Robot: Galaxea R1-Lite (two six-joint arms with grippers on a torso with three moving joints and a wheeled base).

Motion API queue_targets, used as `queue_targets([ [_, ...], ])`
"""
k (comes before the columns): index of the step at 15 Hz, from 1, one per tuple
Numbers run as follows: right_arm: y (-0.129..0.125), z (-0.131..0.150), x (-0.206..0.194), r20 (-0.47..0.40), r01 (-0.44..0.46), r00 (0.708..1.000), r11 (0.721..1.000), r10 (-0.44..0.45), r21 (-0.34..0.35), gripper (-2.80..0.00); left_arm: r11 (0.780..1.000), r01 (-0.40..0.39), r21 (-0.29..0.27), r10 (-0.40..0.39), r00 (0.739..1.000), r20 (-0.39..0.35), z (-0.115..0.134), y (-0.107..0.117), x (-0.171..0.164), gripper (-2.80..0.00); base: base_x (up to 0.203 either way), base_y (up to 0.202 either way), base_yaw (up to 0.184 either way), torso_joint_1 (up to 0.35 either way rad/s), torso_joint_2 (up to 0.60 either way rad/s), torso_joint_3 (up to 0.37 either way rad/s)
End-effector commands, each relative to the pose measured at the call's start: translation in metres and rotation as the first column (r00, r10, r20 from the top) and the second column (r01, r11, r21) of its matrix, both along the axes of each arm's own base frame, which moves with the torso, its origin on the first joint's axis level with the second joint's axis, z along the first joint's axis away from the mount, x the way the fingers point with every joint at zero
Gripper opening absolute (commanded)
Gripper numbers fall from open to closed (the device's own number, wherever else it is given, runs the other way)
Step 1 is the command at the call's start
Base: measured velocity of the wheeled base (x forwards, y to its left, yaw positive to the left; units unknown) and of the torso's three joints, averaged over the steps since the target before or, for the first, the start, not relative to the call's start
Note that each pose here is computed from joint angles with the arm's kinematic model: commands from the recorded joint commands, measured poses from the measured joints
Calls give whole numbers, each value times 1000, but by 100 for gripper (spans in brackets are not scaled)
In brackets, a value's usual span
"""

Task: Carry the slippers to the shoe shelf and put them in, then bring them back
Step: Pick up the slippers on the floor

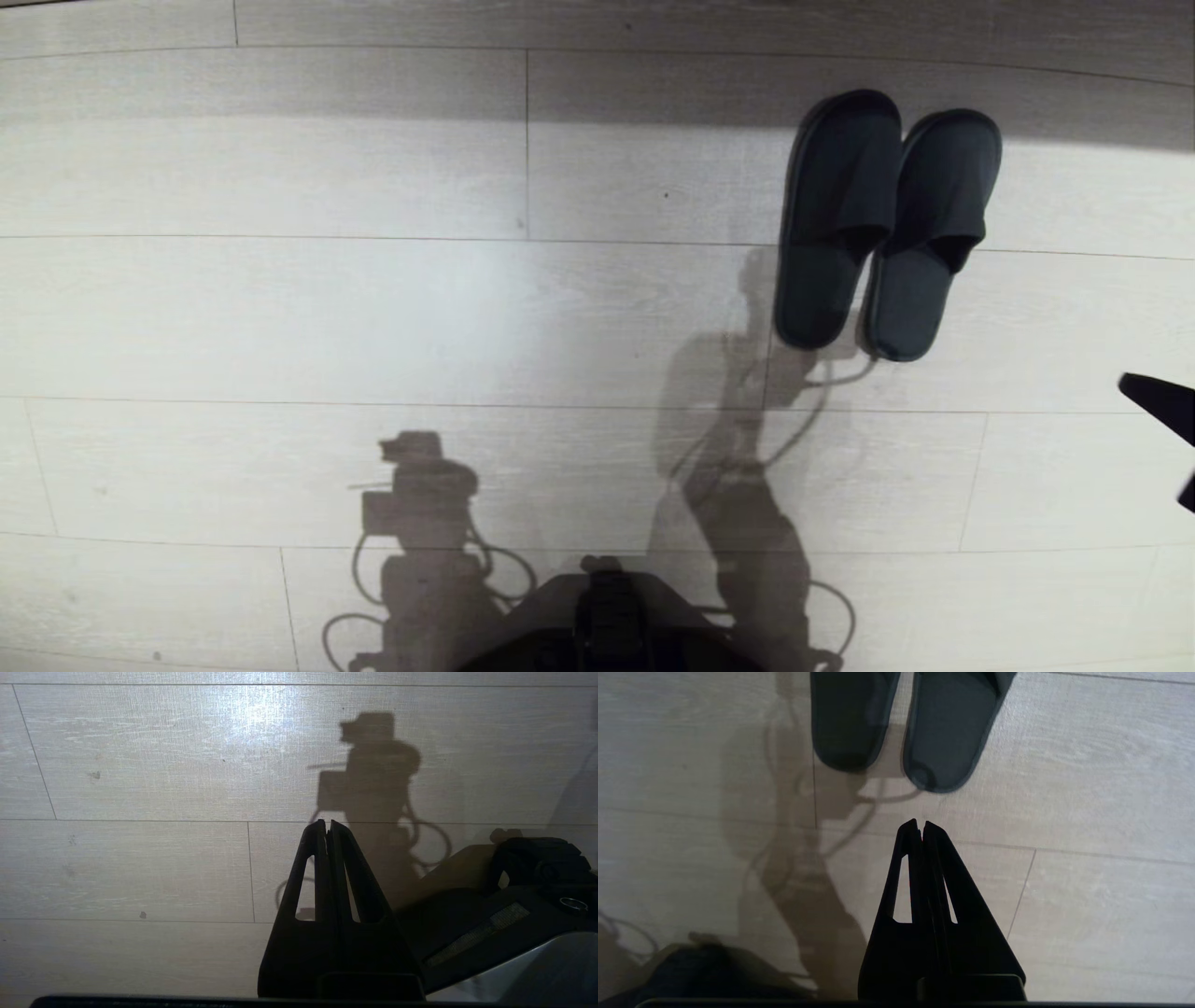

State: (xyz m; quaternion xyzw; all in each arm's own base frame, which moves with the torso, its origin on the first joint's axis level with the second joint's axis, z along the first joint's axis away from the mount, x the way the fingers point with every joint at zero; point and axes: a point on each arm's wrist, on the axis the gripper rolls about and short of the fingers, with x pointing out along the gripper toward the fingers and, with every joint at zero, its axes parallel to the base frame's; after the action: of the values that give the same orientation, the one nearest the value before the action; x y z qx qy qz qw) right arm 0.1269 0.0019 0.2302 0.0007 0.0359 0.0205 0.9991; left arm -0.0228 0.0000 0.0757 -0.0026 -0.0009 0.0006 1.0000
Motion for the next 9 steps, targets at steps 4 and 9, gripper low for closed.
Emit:
queue_targets([
  [4, 4, -26, 116, -15, -14, 1000, 999, 13, -32, -280, 1000, 0, 0, 0, 1000, 1, 0, 0, 0, -280, 0, 0, 0, 0, 0, 0],
  [9, 22, -37, 154, 141, -63, 988, 998, 67, -27, 0, 1000, -2, 1, 2, 1000, 1, 0, 0, 0, -280, 0, 0, 0, 0, 0, 0],
])
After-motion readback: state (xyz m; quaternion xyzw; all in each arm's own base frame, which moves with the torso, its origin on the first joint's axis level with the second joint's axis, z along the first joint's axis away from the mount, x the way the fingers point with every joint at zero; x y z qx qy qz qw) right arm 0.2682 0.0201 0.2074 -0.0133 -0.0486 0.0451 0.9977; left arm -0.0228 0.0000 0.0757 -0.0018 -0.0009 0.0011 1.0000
